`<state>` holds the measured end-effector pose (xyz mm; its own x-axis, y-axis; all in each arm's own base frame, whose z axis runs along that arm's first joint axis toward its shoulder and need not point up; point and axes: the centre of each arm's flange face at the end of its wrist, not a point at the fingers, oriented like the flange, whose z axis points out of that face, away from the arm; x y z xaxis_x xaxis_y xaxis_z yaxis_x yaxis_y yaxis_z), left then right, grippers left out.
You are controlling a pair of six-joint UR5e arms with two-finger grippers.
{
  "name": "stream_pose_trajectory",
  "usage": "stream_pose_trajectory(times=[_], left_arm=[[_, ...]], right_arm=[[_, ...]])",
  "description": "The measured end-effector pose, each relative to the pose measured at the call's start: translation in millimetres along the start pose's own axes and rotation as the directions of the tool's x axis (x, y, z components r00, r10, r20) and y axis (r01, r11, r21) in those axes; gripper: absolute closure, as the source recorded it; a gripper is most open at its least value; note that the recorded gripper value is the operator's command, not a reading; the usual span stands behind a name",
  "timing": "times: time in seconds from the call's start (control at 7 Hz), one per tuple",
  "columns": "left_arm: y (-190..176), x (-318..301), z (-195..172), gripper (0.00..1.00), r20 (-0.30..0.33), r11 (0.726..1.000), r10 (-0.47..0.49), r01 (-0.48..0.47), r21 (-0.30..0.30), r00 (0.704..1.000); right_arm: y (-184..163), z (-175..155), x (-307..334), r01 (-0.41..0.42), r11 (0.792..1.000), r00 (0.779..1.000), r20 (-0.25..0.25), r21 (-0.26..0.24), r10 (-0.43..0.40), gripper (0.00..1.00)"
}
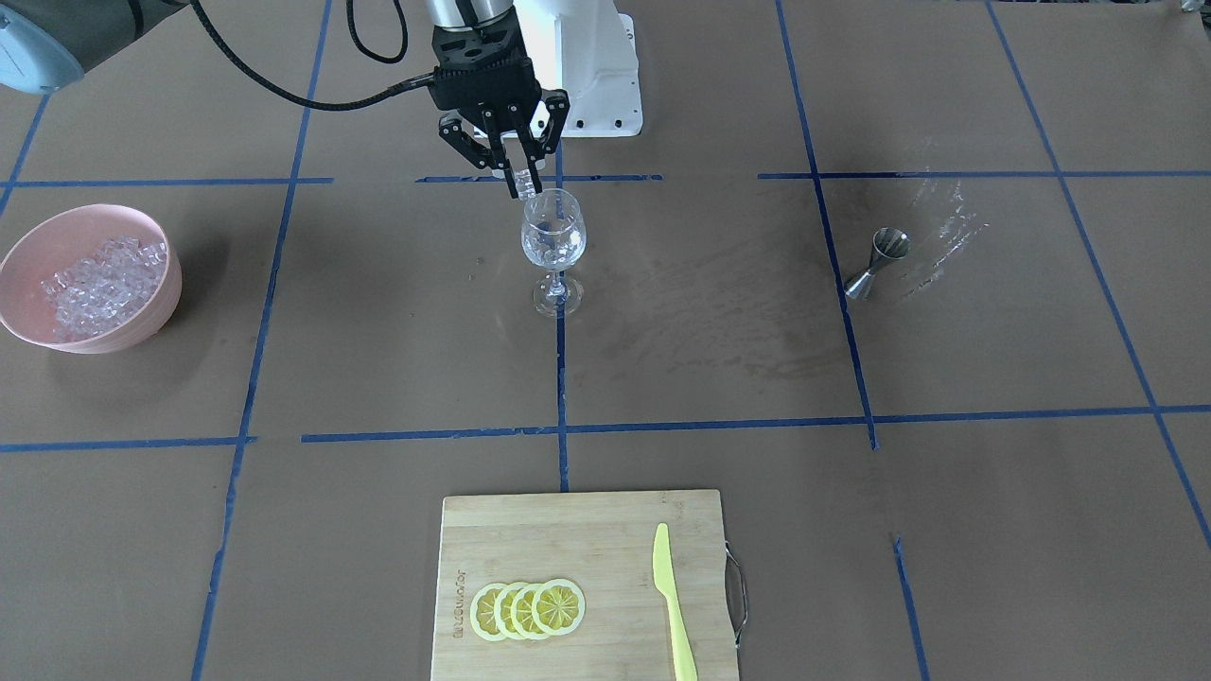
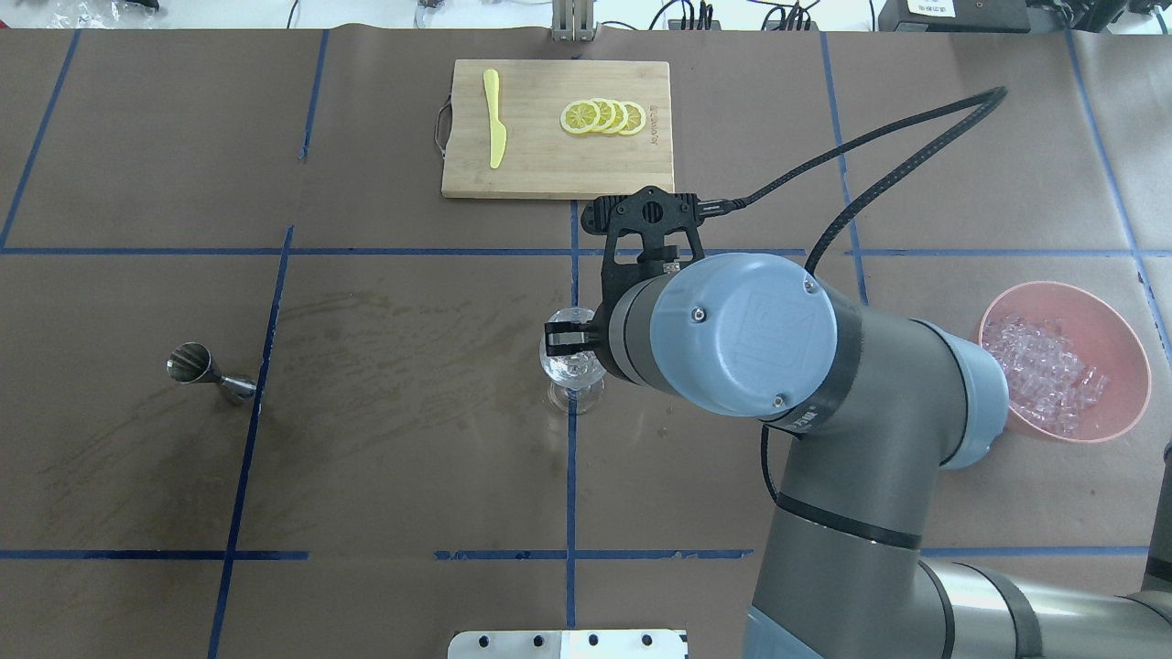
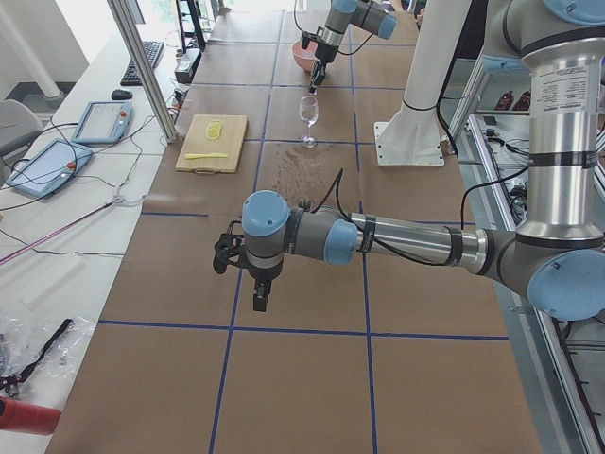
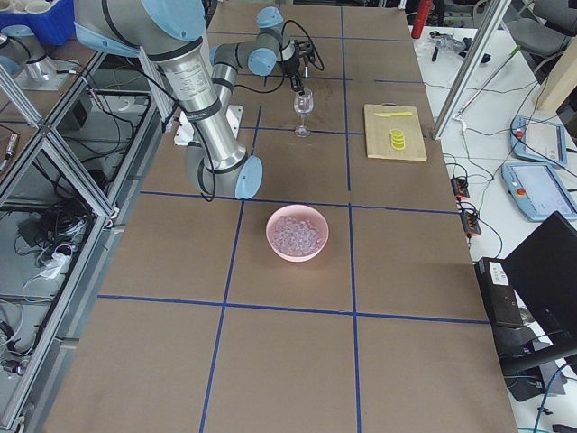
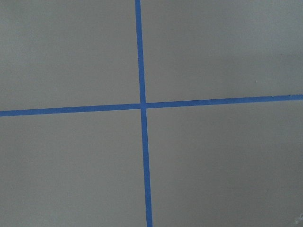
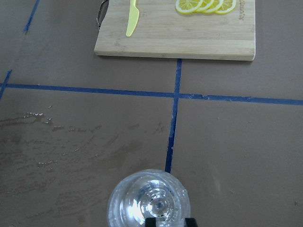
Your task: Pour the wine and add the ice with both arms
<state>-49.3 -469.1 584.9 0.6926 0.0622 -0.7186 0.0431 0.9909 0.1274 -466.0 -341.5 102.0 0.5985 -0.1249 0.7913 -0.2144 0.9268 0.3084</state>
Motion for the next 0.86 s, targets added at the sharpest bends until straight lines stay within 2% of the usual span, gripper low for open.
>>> stream_pose_trajectory(times=[0.43,0.86], left_arm=[[0.0,0.0,0.0,0.0,0.0,1.0,0.0,0.0,0.0,1.0],[0.1,-0.3,0.6,0.0,0.0,1.0,0.0,0.0,-0.001,1.0]], right_arm=[[-0.7,0.0,-10.6,0.004,1.0,1.0,0.004,0.014,-0.004,0.98],[-4.5,5.7,-13.8,0.005,0.999,1.0,-0.012,0.039,-0.005,0.9]])
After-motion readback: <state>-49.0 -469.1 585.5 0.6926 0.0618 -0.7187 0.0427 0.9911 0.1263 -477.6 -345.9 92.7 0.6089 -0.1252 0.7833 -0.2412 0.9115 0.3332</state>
